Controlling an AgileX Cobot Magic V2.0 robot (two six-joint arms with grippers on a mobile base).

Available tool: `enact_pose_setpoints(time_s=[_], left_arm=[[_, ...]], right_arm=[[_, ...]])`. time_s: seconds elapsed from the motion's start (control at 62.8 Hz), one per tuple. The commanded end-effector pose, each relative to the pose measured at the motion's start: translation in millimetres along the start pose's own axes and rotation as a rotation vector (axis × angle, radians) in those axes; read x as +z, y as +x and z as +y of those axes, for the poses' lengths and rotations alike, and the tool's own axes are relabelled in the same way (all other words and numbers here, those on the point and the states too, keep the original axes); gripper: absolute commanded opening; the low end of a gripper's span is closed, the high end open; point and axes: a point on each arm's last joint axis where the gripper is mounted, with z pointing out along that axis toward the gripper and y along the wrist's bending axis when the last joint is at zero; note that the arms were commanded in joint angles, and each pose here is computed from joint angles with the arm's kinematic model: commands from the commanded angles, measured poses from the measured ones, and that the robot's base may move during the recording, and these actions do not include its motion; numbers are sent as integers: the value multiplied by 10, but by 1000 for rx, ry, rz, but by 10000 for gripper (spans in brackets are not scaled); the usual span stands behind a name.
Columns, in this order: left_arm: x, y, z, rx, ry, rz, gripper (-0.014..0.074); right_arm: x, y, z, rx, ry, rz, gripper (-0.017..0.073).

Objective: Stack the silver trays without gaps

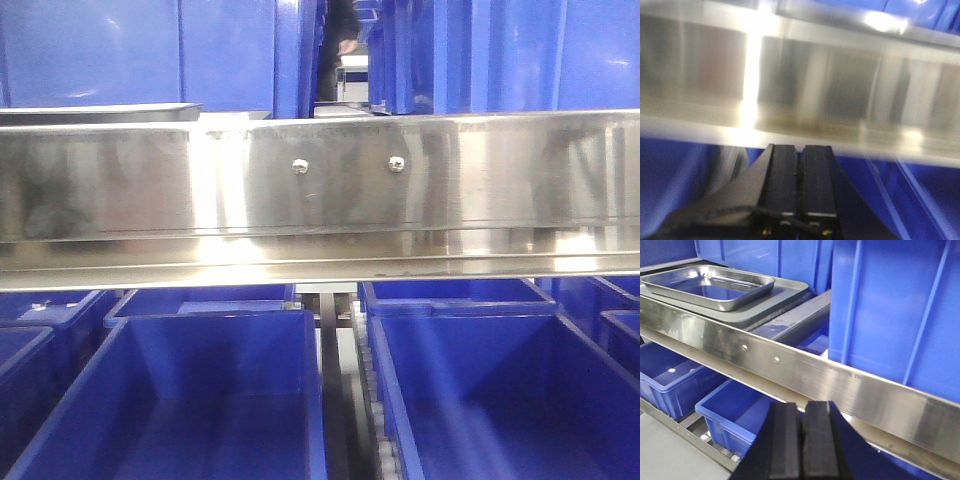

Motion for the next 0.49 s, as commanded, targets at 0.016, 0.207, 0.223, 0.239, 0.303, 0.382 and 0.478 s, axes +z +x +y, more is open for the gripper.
enact_pose_setpoints(time_s=[0.016,0.207,0.223,0.239,0.303,0.382,0.478], left_arm=[[-46,-164,-4,40,0,-186,-48],[-53,-198,-6,71,-3,-225,-48],[-53,-200,-6,71,-3,-227,-48],[-53,-200,-6,71,-3,-227,-48],[-53,-200,-6,69,-3,-227,-48],[-53,-201,-6,69,-3,-228,-48],[-53,-201,-6,69,-3,-228,-48]], right_arm=[[-23,-155,23,-20,-18,-99,53],[-23,-155,23,-20,-18,-99,53],[-23,-155,23,-20,-18,-99,53],[-23,-155,23,-20,-18,-99,53],[-23,-155,23,-20,-18,-99,53],[-23,-155,23,-20,-18,-99,53],[-23,-155,23,-20,-18,-99,53]])
